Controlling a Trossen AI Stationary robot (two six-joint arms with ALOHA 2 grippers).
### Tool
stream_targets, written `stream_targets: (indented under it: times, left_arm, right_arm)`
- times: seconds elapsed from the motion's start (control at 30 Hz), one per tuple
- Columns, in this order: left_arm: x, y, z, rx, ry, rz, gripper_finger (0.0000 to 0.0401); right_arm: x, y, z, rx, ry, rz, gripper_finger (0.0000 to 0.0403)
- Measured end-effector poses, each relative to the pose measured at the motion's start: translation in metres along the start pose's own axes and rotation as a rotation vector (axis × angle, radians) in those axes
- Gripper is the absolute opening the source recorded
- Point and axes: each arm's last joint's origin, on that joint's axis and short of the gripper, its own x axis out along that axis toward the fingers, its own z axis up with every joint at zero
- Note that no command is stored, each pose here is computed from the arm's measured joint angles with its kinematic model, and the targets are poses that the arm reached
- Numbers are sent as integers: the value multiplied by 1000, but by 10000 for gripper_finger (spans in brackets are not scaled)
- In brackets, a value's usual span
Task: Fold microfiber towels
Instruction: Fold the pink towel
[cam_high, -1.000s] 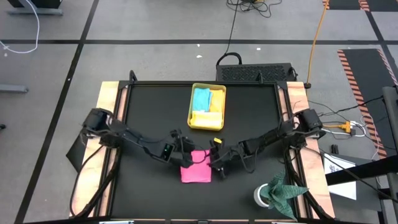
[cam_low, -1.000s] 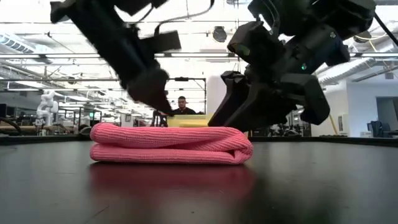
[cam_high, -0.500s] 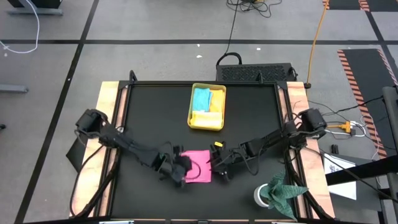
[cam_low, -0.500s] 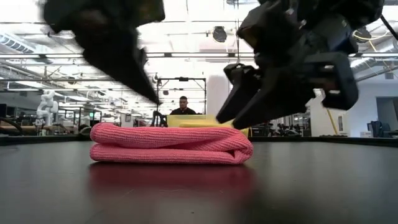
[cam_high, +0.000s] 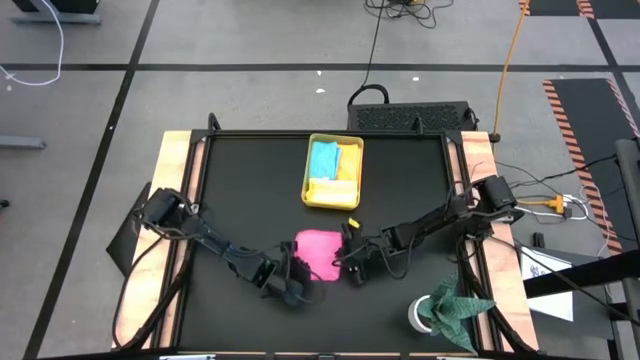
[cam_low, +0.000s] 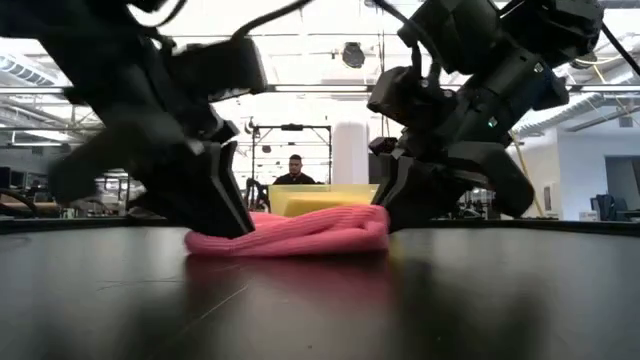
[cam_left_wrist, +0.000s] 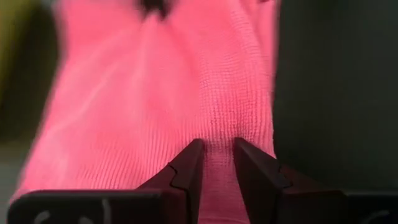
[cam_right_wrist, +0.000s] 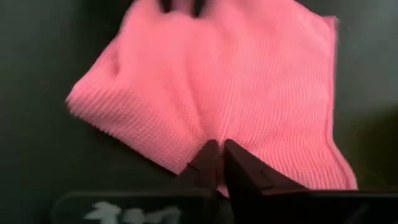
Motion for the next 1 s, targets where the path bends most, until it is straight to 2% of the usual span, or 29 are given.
stream_targets:
  times: [0.07, 0.17, 0.3, 0.4, 0.53, 0.67, 0.8, 0.9, 1.0]
  left_arm:
    - [-2, 11, 0, 77, 10, 93, 97]
    - [-5, 27, 1, 165, 46, 195, 97]
    - [-17, 47, 4, 147, 84, 259, 97]
    - [-26, 51, 6, 68, 84, 231, 97]
    - [-34, 45, 10, 36, 36, 166, 97]
    - [-33, 41, 14, 29, -5, 136, 97]
    - [-32, 41, 11, 42, 21, 141, 97]
    - [-32, 42, 12, 38, 15, 156, 97]
    - [-32, 40, 16, 23, -23, 131, 97]
  right_arm:
    - [-4, 0, -1, 45, 28, -24, 5]
    - [-6, 9, 1, 130, 14, -4, 10]
    - [-8, 22, 6, 161, -30, 25, 21]
    - [-9, 29, 10, 100, -64, 37, 29]
    - [-11, 33, 13, 43, -95, 46, 50]
    - [-11, 35, 14, 14, -113, 67, 93]
    - [-15, 36, 14, -16, -98, 101, 147]
    - [-25, 32, 18, 2, -88, 73, 180]
    - [-38, 27, 22, 63, -75, 45, 194]
